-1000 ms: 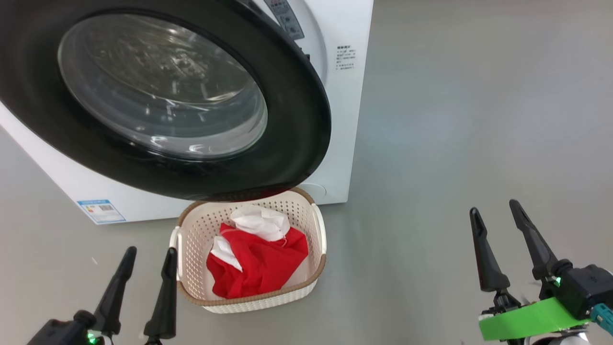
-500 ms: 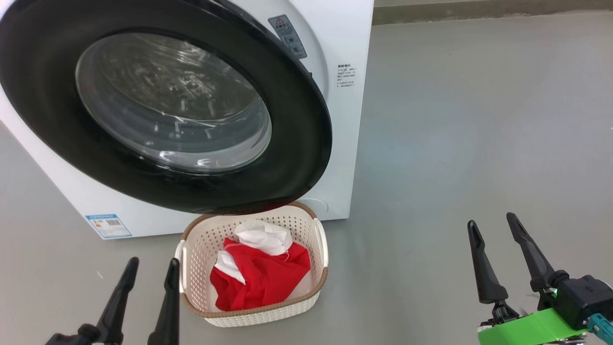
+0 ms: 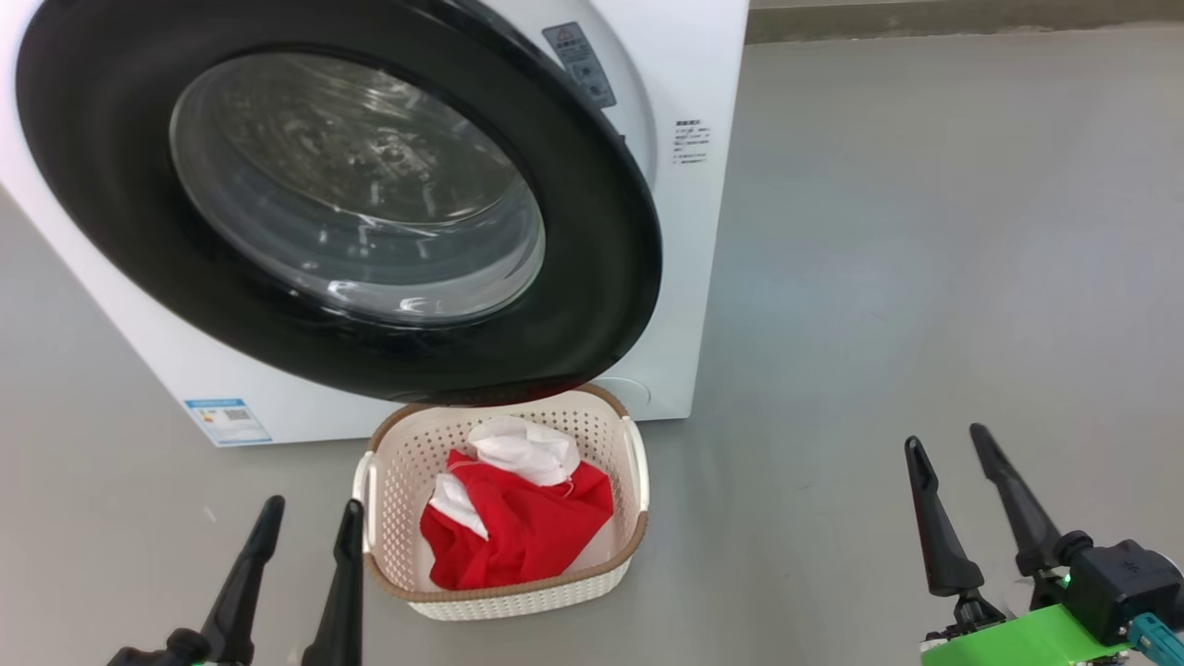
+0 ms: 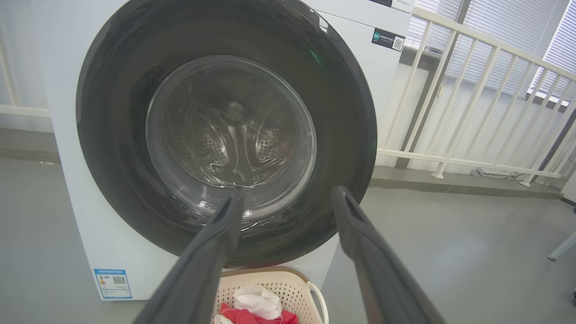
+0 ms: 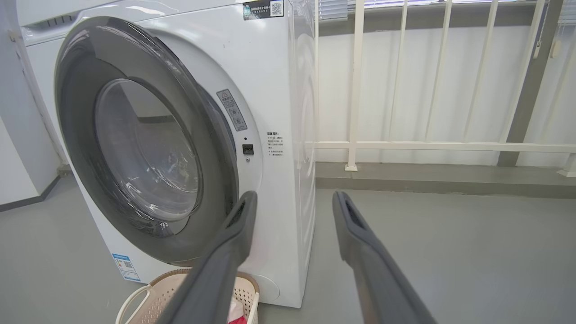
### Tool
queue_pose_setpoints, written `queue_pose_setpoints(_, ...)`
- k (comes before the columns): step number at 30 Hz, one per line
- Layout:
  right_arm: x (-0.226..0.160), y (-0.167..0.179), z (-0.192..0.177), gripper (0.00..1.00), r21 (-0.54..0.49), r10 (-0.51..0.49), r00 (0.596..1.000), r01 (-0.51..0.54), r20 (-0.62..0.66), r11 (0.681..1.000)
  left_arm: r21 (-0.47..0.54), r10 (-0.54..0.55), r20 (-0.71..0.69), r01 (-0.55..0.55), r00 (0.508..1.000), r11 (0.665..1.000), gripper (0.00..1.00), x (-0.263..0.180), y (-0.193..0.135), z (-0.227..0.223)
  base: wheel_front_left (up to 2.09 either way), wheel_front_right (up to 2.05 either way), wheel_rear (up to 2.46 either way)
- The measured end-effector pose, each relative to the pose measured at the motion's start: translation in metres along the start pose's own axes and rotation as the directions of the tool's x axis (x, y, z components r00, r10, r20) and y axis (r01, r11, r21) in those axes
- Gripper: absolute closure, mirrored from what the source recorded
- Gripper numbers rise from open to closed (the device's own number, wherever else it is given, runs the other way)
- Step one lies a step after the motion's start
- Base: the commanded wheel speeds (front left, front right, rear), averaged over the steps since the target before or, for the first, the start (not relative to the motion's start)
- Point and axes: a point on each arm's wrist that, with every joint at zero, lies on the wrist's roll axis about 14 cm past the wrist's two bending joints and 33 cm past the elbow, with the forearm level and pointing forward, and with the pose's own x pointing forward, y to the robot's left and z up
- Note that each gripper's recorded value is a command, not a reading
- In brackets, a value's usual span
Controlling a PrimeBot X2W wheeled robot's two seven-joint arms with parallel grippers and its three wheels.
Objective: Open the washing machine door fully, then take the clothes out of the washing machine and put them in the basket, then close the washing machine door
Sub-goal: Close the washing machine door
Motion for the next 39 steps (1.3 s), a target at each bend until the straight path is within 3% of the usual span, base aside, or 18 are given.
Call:
queue_pose_setpoints(2,0.002,0.003,-0.005,1.00,-0.002,0.009,1.000,-0.009,-0.014,1.000,-0.005,-0.003,0.005,0.003,1.000,1.000,0.00,-0.001,-0.001,0.002,0.00,0.00,0.00)
queue_pose_setpoints(12,0.040,0.029,-0.021,1.00,-0.019,0.098,0.994,-0.099,-0.044,0.995,-0.019,0.006,0.034,-0.005,0.999,1.000,0.00,0.000,-0.003,0.010,0.00,0.00,0.00)
queue_pose_setpoints(18,0.081,0.068,-0.036,1.00,-0.004,0.213,0.975,-0.213,-0.066,0.977,-0.034,-0.004,0.047,0.006,0.999,0.999,0.00,0.011,-0.006,0.011,0.00,0.00,0.00)
queue_pose_setpoints(30,0.138,0.129,-0.069,1.00,-0.014,0.413,0.898,-0.420,-0.153,0.907,-0.039,0.020,0.036,-0.019,0.999,0.999,0.00,0.026,0.004,0.002,0.00,0.00,0.00)
queue_pose_setpoints(33,0.156,0.147,-0.077,1.00,-0.039,0.475,0.863,-0.488,-0.170,0.872,-0.034,0.036,0.029,-0.035,0.999,0.999,0.00,0.029,0.010,-0.001,0.00,0.00,0.00)
queue_pose_setpoints(39,0.178,0.161,-0.084,1.00,-0.045,0.520,0.836,-0.534,-0.175,0.844,-0.036,0.065,0.035,-0.063,0.997,0.997,0.00,0.030,0.018,-0.002,0.00,0.00,0.00)
